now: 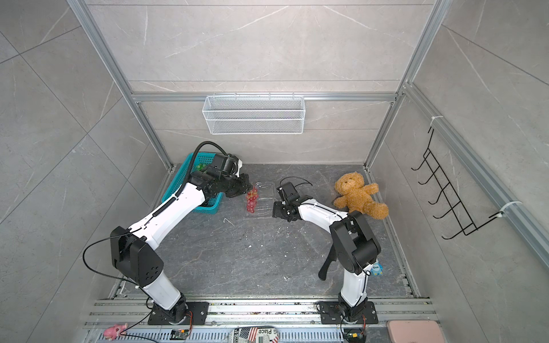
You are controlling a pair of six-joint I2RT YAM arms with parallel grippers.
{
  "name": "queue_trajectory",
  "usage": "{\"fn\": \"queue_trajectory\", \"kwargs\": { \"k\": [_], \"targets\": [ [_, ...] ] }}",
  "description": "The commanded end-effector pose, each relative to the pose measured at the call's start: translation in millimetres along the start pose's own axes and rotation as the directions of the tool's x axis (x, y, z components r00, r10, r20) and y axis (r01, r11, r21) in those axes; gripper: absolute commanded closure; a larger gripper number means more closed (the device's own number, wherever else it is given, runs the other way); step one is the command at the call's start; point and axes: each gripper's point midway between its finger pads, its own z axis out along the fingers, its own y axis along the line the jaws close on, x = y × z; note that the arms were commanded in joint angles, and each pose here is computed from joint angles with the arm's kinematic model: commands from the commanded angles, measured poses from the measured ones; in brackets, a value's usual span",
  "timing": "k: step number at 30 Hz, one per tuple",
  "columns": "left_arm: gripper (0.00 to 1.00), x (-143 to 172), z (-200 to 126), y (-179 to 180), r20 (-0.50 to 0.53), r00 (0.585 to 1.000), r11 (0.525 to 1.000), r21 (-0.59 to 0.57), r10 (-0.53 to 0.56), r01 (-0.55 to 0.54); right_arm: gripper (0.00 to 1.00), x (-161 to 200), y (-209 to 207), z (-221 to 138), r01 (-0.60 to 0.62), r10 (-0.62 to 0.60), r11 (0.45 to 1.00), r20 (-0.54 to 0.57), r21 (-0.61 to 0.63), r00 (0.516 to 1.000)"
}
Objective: Pack grapes into containers
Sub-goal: Place the grape into the packing box.
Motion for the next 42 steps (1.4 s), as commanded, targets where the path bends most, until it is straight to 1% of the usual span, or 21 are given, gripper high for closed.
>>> {"fn": "queue_trajectory", "kwargs": {
  "k": [1,5,11,14,18,22,25,29,34,38,42],
  "targets": [
    [1.00,7.1,-1.1,-17.4,-0.003,1.000,0.998,0.062,-0.001,0.001,0.43,8.7,-0.9,14.6,-0.010,0.010,1.000,-0.015,-0.011,1.000],
    [1.00,22.3,4.5,-8.6,-0.024,1.000,0.999,0.038,-0.005,0.006,0.51,11.7,-3.4,22.9,-0.022,0.022,1.000,-0.018,-0.011,1.000],
    [1.00,36.2,11.8,10.5,-0.058,0.998,1.000,-0.021,0.007,-0.008,0.58,10.8,-3.7,30.5,-0.021,0.021,1.000,-0.016,-0.005,1.000],
    [1.00,36.1,8.7,16.5,-0.060,0.997,0.998,-0.057,0.037,-0.041,0.59,10.8,-7.3,32.3,-0.013,0.013,1.000,-0.014,0.014,1.000],
    [1.00,38.1,7.4,24.0,-0.097,0.991,0.989,-0.107,0.093,-0.103,0.62,10.9,-8.7,35.4,-0.008,0.008,1.000,-0.016,0.022,1.000],
    [1.00,40.4,9.3,31.2,-0.117,0.986,0.981,-0.139,0.118,-0.134,0.63,14.1,-9.8,39.8,-0.012,0.012,1.000,-0.024,0.024,1.000],
    [1.00,37.2,3.1,33.0,-0.111,0.986,0.975,-0.167,0.128,-0.145,0.63,14.8,-9.9,41.6,-0.010,0.011,1.000,-0.027,0.026,1.000],
    [1.00,34.9,-7.0,31.2,-0.107,0.985,0.972,-0.173,0.138,-0.155,0.63,12.5,-9.4,41.5,-0.005,0.006,1.000,-0.025,0.028,1.000],
    [1.00,38.5,-5.6,32.5,-0.136,0.980,0.969,-0.180,0.143,-0.166,0.63,10.4,-7.8,42.6,-0.002,0.003,1.000,-0.022,0.027,1.000],
    [1.00,39.6,0.7,34.9,-0.147,0.980,0.969,-0.187,0.132,-0.159,0.63,10.4,-8.2,43.6,-0.002,0.002,1.000,-0.023,0.028,1.000],
    [1.00,47.5,22.6,34.1,-0.184,0.978,0.979,-0.160,0.099,-0.129,0.63,10.2,-7.3,44.6,-0.002,0.002,1.000,-0.025,0.025,1.000]
  ]
}}
